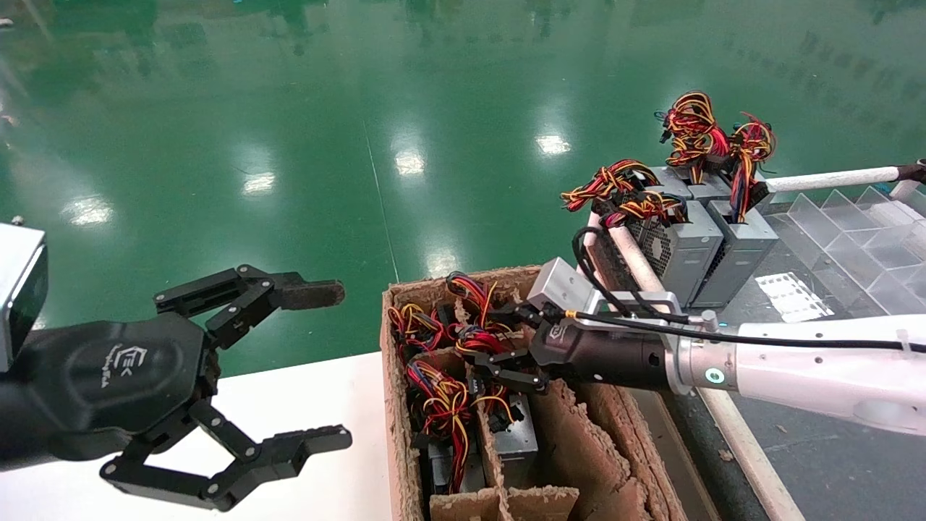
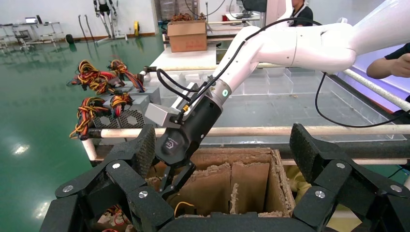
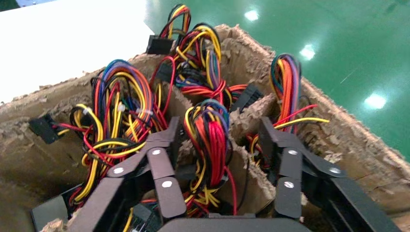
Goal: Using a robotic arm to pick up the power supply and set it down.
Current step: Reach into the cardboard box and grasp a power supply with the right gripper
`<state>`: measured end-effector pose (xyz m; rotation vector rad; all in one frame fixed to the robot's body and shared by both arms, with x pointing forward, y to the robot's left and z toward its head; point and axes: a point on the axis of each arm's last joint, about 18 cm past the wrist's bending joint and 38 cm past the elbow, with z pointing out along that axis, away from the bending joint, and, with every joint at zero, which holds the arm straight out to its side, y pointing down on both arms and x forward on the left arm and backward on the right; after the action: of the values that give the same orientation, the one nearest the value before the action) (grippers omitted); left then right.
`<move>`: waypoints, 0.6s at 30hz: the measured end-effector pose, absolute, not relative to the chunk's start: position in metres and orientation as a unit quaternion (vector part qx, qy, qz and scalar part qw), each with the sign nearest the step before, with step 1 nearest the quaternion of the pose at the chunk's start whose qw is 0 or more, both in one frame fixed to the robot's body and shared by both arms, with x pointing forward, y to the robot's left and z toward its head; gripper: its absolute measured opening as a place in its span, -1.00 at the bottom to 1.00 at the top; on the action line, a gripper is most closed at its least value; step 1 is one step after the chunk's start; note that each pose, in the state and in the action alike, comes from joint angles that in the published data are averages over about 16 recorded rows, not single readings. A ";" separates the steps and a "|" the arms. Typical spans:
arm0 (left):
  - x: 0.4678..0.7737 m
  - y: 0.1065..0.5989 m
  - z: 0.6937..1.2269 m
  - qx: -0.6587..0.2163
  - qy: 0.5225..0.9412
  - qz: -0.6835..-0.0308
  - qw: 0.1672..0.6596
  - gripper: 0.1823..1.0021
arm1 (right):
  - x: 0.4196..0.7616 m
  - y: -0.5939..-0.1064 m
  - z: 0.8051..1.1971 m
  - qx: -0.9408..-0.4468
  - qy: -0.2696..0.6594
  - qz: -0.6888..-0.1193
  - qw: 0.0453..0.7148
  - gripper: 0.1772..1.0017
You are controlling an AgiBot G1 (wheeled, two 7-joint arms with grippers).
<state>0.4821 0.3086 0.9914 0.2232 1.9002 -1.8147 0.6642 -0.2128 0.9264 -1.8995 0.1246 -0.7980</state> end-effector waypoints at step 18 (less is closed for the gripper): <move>0.482 0.309 0.991 0.082 0.698 -0.666 0.250 1.00 | 0.664 -0.219 0.925 -0.785 0.051 -0.326 0.525 -0.68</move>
<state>0.4821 0.3086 0.9914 0.2232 1.9002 -1.8147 0.6638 -0.2193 0.9250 -1.8774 0.1231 -0.7794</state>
